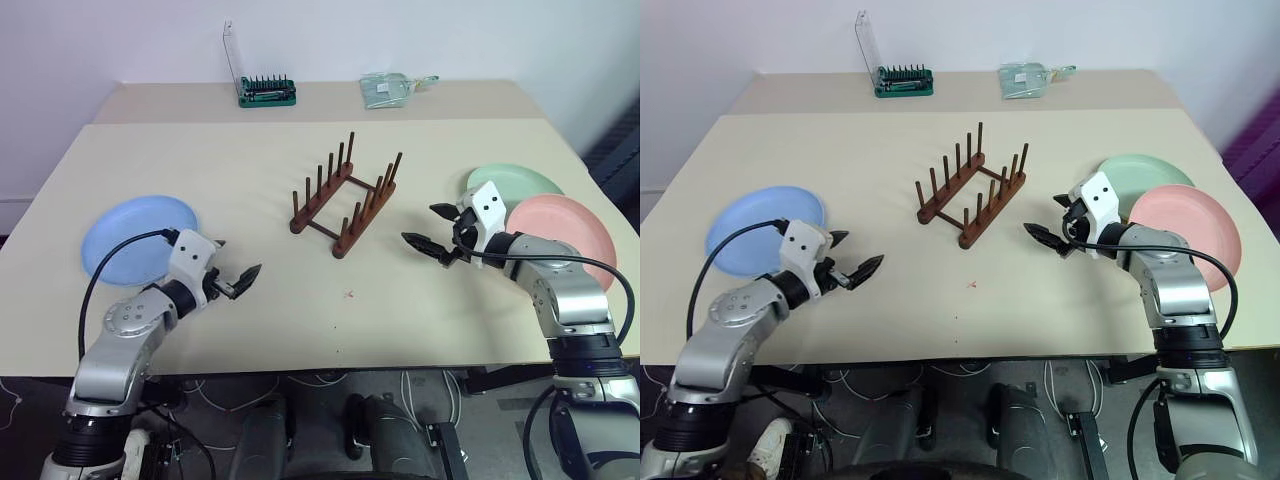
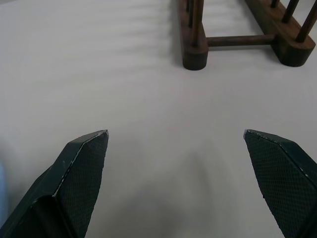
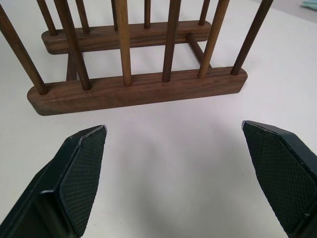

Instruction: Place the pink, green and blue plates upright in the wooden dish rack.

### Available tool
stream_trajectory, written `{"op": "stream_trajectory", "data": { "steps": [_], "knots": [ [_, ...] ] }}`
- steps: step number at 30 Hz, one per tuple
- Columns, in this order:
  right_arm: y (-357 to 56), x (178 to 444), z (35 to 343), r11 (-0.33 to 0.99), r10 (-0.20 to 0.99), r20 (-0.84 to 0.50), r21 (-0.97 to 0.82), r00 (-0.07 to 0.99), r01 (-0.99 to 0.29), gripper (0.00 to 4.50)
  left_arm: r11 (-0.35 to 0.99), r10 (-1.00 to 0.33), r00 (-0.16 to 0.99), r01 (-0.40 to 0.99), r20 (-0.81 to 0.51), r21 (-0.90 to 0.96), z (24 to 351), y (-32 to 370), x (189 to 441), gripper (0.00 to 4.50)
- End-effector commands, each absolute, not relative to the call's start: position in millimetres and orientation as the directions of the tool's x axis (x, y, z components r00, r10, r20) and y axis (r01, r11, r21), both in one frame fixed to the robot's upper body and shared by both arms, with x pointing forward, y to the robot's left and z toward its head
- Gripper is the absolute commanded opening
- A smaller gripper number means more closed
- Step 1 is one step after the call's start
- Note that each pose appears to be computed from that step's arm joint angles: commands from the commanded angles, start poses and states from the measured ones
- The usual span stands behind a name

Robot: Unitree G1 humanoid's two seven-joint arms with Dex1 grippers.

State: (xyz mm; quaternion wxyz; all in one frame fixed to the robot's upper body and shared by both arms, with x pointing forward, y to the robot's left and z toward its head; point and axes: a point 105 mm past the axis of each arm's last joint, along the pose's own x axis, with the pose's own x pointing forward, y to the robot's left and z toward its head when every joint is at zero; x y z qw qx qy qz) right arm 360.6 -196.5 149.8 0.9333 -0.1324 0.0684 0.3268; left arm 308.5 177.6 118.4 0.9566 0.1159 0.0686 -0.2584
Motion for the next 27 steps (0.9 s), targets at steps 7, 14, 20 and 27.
{"op": "stream_trajectory", "data": {
  "steps": [7, 14, 20, 27],
  "knots": [
    [-190.2, 361.4, 160.1, 0.747, 0.595, -0.164, -0.247, 0.786, -0.617, 4.47, 0.81, -0.526, 0.841, 0.541, -0.131, 0.227, 139.9, 162.3, 313.1, 4.5],
    [-181.8, 362.2, 150.0, 0.734, 0.609, -0.171, -0.249, 0.774, -0.632, 4.47, 0.753, -0.61, 0.777, 0.63, -0.157, 0.19, 131.7, 129.4, 308.6, 4.5],
    [-180.1, 370.7, 149.7, 0.739, 0.602, -0.16, -0.257, 0.782, -0.622, 4.47, 0.73, -0.622, 0.76, 0.65, -0.19, 0.211, 118.2, 84.1, 314.7, 4.5],
    [-185.2, 372.5, 147.8, 0.766, 0.573, -0.147, -0.254, 0.806, -0.59, 4.47, 0.721, -0.637, 0.73, 0.678, -0.248, 0.145, 95.1, 33.9, 316.5, 4.5]
  ]
}}
